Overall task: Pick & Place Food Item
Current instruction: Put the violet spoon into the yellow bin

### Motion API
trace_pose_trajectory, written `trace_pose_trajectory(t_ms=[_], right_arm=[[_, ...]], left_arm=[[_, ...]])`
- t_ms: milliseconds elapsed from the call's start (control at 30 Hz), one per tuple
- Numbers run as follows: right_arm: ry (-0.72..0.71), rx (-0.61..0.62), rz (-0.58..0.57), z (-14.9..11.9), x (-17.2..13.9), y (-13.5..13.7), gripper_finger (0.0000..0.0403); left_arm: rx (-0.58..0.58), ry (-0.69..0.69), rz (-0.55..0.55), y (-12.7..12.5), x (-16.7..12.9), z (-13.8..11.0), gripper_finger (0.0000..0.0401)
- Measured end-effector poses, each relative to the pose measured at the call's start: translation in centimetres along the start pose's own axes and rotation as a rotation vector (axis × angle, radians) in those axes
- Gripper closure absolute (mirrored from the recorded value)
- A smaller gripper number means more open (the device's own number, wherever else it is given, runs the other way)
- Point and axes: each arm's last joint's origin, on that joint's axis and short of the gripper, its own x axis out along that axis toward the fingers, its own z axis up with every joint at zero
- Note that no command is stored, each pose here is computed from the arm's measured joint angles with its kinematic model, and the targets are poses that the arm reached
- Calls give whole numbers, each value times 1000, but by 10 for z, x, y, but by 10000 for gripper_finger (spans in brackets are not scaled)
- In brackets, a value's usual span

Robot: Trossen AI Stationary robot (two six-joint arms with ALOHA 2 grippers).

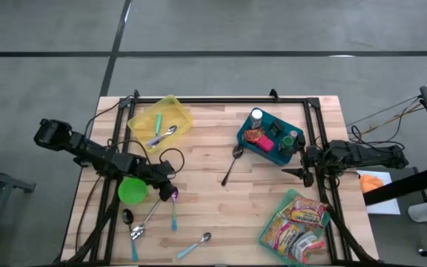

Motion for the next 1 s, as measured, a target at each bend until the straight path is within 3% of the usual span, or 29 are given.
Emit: trace_pose_trajectory(t_ms=[567,1000], right_arm=[[0,0,0,0,0,0,100],[0,0,-1,0,0,0,100]], left_arm=[[4,-156,45,-1,-12,5,401],[17,-237,136,-31,-35,29,400]])
